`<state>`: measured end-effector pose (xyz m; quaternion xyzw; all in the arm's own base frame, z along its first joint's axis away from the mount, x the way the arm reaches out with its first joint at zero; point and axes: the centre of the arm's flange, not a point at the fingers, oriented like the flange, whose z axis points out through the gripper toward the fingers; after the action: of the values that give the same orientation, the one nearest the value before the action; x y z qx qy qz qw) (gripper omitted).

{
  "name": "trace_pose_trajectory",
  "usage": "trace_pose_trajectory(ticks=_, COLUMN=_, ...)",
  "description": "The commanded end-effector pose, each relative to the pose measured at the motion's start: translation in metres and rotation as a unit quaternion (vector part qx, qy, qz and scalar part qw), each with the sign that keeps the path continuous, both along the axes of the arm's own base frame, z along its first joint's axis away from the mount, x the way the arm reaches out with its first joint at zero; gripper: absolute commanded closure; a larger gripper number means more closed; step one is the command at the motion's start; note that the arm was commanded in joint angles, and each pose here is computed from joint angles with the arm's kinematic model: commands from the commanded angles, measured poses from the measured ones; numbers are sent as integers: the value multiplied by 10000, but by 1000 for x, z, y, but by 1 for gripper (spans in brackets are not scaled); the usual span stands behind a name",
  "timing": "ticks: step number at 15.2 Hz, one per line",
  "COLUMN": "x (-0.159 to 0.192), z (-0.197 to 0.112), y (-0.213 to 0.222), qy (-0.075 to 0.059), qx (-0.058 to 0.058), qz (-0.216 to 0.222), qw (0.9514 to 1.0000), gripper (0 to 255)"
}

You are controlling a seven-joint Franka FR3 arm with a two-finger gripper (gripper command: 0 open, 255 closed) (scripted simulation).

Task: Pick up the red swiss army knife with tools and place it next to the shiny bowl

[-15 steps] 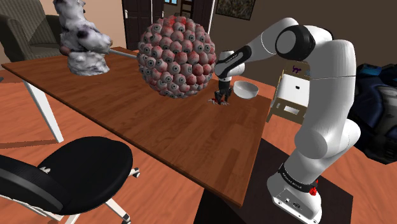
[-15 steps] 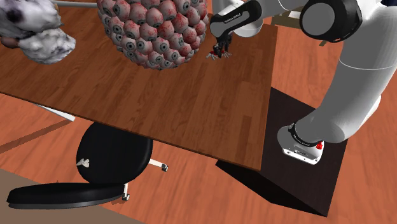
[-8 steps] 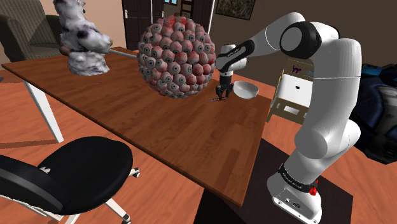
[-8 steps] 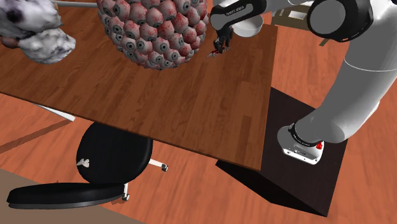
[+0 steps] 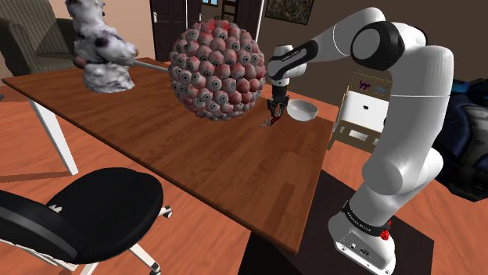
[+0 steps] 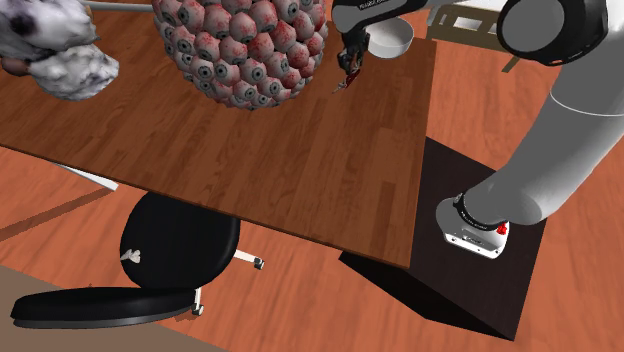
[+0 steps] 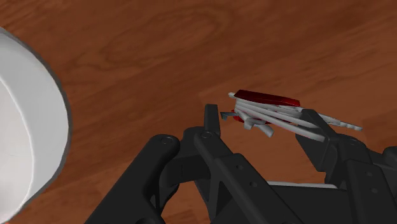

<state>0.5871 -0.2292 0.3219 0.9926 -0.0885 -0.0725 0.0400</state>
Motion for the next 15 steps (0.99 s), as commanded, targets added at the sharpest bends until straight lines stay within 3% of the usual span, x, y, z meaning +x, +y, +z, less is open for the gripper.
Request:
trace_pose_trajectory(ticks=1, x=2, z=12, y=0, qy=2, qx=0, qz=0, qw=10000, gripper=255)
trace_pose_trajectory(ticks=15, x=-8, z=80, y=-9, qy=2, qx=0, qz=0, qw=10000, gripper=255)
